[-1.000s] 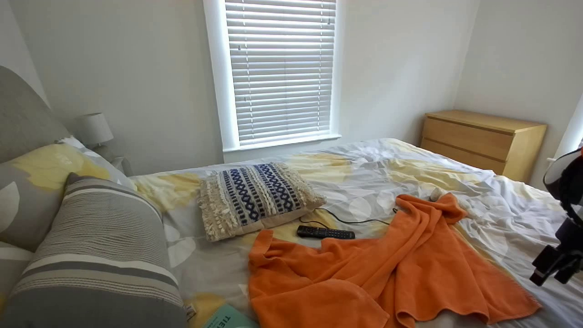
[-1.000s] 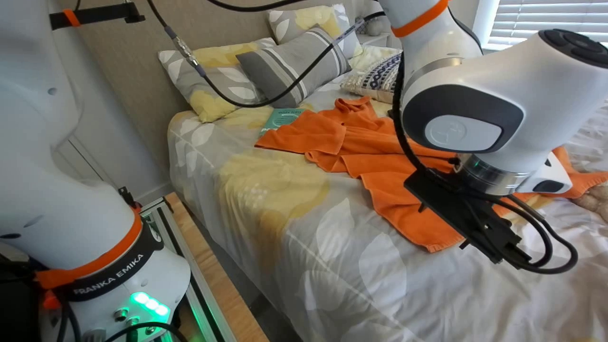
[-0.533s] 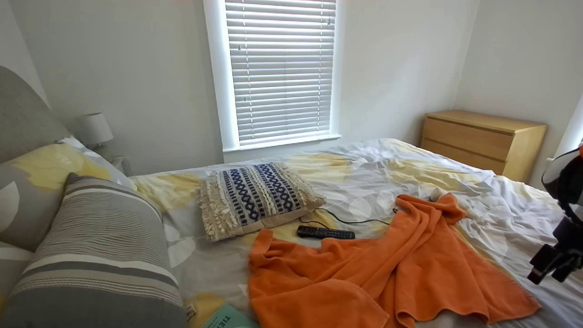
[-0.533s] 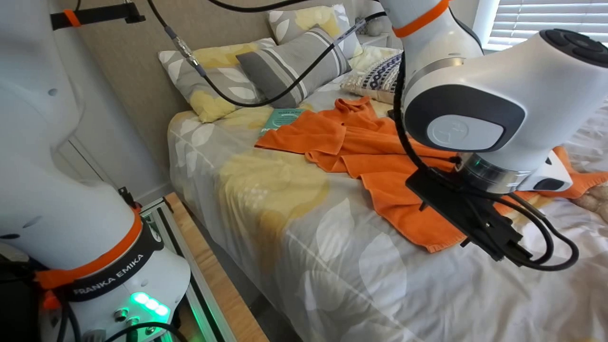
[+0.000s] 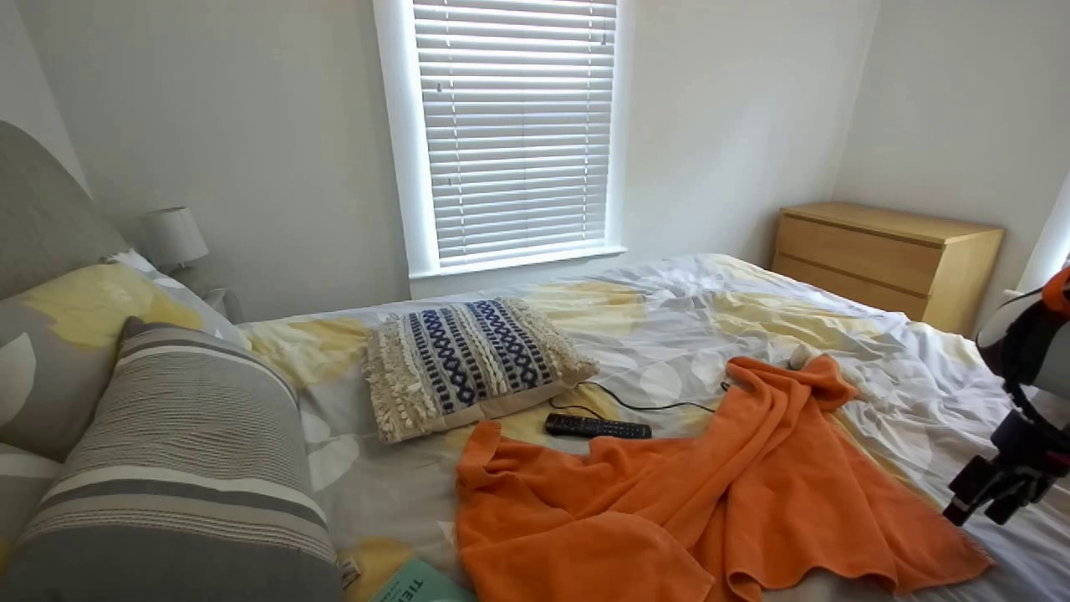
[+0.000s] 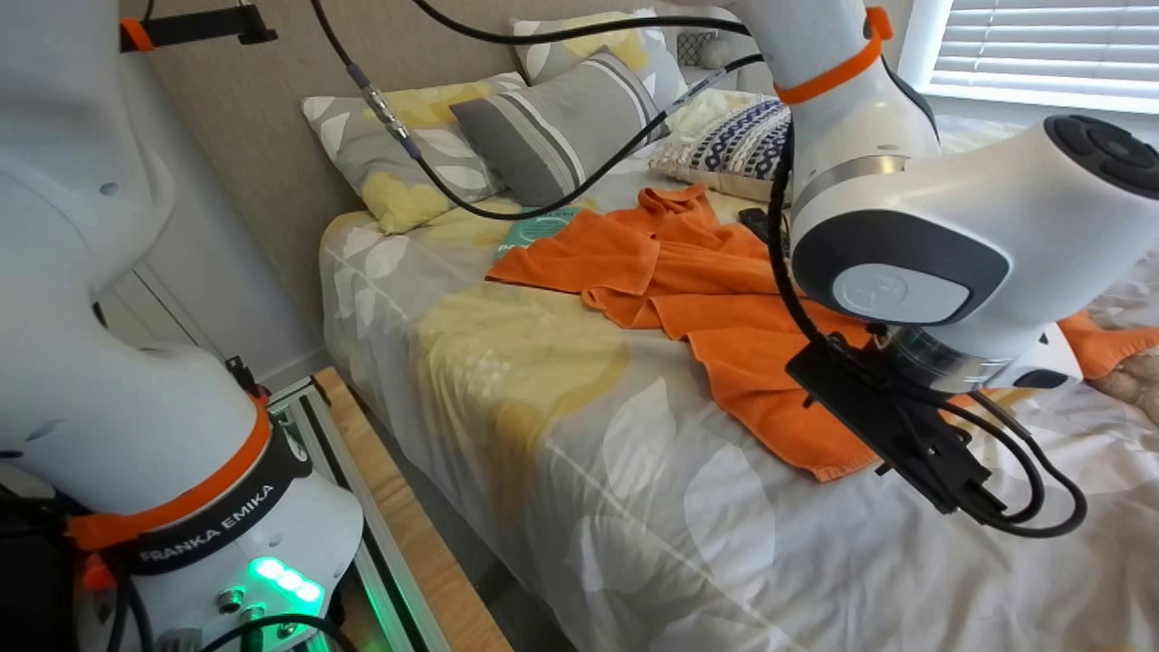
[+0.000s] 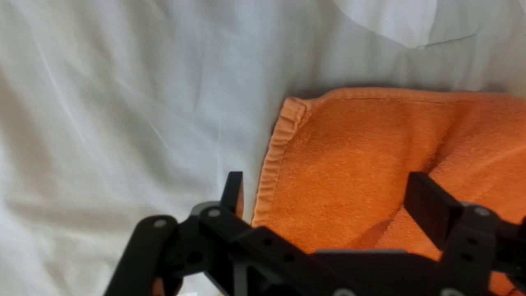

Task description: Fold the towel in half from right to left.

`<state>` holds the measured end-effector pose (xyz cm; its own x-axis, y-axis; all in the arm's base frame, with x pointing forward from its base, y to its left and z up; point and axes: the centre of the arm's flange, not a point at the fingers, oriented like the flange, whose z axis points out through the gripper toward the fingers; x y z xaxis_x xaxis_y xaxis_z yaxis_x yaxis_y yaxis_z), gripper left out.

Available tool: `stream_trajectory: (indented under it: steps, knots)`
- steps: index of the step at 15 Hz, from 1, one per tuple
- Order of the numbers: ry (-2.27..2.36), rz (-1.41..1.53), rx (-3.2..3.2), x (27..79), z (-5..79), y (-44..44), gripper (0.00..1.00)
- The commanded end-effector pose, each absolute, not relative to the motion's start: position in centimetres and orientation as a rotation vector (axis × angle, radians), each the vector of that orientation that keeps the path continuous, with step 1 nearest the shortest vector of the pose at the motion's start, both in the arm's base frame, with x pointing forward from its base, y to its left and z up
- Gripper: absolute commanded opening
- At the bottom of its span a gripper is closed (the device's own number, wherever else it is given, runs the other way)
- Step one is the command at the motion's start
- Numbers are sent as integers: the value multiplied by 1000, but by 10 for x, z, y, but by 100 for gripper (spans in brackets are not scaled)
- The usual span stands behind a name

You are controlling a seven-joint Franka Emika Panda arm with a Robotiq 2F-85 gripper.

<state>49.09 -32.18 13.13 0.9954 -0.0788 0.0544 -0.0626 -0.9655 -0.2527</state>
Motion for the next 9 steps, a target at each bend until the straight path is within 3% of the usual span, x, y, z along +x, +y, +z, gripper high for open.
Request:
stream_trajectory:
  steps: [1, 9]
  knots:
    - [104, -114, -2831, 500, 100, -334, 100]
    - [157, -131, -2753, 509, 70, -343, 100]
